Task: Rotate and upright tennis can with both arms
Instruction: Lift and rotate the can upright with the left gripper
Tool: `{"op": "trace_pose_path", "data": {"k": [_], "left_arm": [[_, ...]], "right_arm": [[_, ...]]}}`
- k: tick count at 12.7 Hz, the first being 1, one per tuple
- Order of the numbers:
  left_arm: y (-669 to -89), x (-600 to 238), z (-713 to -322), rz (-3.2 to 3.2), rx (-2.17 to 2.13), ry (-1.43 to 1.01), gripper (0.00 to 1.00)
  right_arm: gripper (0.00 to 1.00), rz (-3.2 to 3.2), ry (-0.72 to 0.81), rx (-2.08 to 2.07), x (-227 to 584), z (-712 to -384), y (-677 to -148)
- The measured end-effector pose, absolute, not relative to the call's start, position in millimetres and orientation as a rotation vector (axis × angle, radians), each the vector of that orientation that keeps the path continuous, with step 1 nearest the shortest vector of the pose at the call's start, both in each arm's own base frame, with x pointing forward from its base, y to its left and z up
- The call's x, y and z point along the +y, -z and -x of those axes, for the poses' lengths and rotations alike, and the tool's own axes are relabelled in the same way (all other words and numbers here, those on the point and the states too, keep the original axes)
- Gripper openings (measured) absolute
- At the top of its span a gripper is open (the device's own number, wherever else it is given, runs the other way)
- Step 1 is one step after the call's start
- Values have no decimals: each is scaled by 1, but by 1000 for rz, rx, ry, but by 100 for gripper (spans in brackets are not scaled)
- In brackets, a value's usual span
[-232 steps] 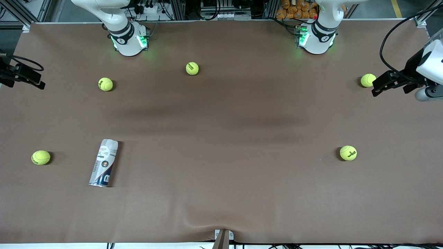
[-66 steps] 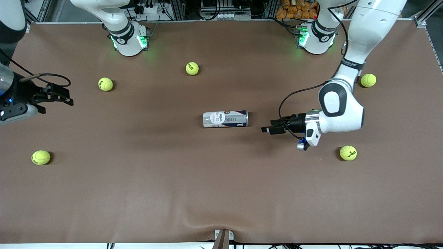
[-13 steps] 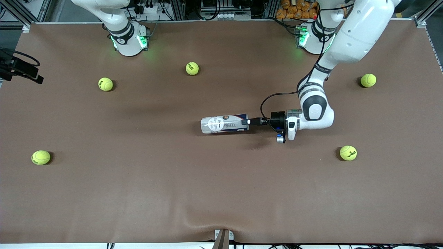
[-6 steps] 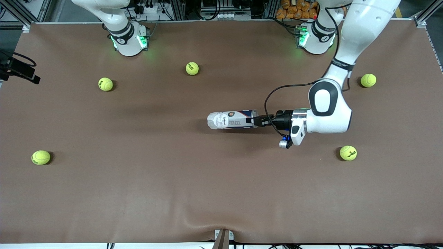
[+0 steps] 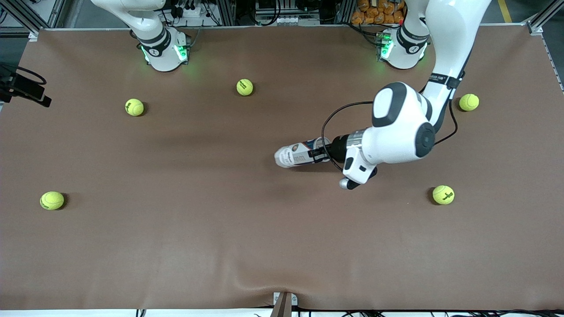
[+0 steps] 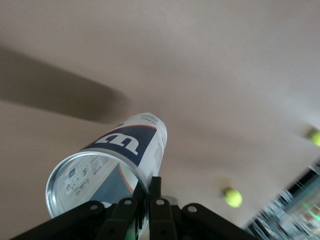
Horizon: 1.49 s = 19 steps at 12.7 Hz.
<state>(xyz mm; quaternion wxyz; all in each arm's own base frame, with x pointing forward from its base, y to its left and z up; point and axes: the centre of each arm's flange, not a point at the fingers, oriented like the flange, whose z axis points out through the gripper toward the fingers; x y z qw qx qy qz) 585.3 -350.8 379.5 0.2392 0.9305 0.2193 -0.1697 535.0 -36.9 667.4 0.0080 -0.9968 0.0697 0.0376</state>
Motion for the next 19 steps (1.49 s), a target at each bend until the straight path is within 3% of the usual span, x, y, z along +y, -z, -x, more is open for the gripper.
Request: {"op": "trace_pose_path", "data": {"k": [6, 12, 18, 19], "left_arm": [[-400, -393, -563, -2871, 552, 265, 5], [-379, -491, -504, -3062, 399, 90, 5], [-361, -515, -505, -3071, 367, 87, 5], [-360, -516, -504, -3074, 365, 87, 11]], "right_arm": [[100, 3116, -118, 217, -37, -535, -667], [100, 3116, -118, 217, -37, -535, -667], [100, 3116, -118, 217, -37, -535, -667], [100, 3116, -118, 217, -37, -535, -667]]}}
